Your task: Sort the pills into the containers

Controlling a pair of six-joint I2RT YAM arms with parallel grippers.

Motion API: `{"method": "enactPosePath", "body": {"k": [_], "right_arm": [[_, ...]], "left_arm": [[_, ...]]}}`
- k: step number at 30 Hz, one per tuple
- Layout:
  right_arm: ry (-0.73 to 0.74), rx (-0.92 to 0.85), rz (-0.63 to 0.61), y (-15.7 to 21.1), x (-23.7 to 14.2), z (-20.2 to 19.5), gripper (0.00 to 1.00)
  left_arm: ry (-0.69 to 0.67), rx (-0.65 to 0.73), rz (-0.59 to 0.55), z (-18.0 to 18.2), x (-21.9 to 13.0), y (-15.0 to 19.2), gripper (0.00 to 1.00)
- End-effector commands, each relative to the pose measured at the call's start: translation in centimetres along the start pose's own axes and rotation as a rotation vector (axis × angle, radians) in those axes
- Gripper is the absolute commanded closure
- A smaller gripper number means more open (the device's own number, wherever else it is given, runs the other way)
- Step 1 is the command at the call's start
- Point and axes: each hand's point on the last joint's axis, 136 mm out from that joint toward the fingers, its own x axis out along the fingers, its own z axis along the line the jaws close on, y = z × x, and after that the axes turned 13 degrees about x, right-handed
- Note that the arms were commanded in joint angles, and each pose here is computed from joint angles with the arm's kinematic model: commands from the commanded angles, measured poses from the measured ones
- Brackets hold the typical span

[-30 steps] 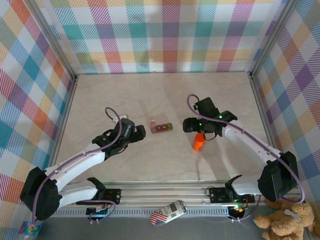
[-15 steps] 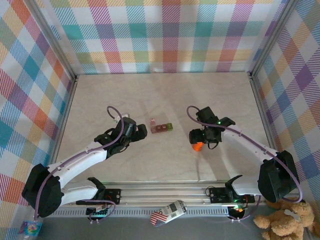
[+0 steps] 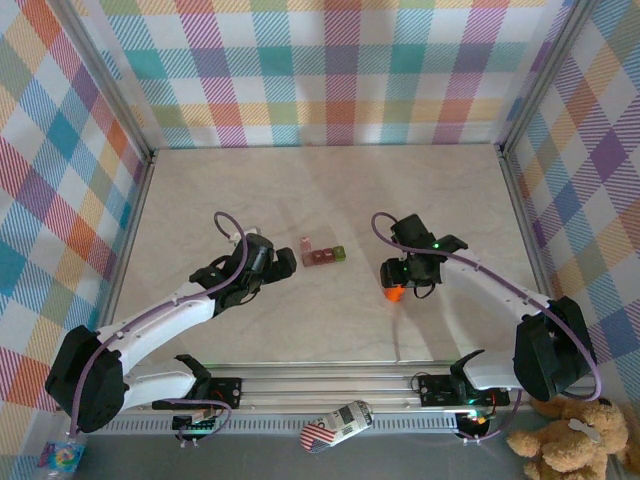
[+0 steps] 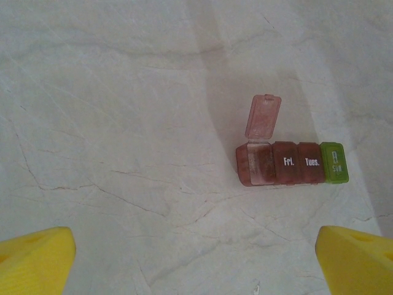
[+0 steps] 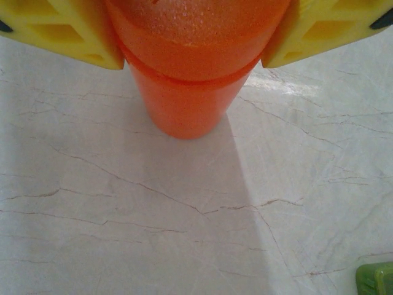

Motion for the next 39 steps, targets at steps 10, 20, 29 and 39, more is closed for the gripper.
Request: {"method": "enactPosePath", "body": {"k": [10, 20, 29, 39], "right_arm": [[-0.130, -0.032, 0.006, -1.0, -1.8, 2.9, 0.69], [-0.299, -0.087, -0.072, -8.2, -6.9, 9.2, 0.70], [-0.468, -0.157, -0.055, -14.2, -10.8, 13.7, 0.69], [-0.597, -0.242, 0.034, -13.9, -12.3, 15.7, 0.69]], "left_arm": [[0.001, 0.097, 0.040, -1.0, 0.1, -0.9, 0.01], [0.095, 0.387, -0.209, -4.6, -0.3, -6.8, 0.00], [0.245, 0.607, -0.368, -9.6, 0.5, -9.9, 0.06], [0.453, 0.833, -0.581, -14.6, -0.2, -10.4, 0.09]]}}
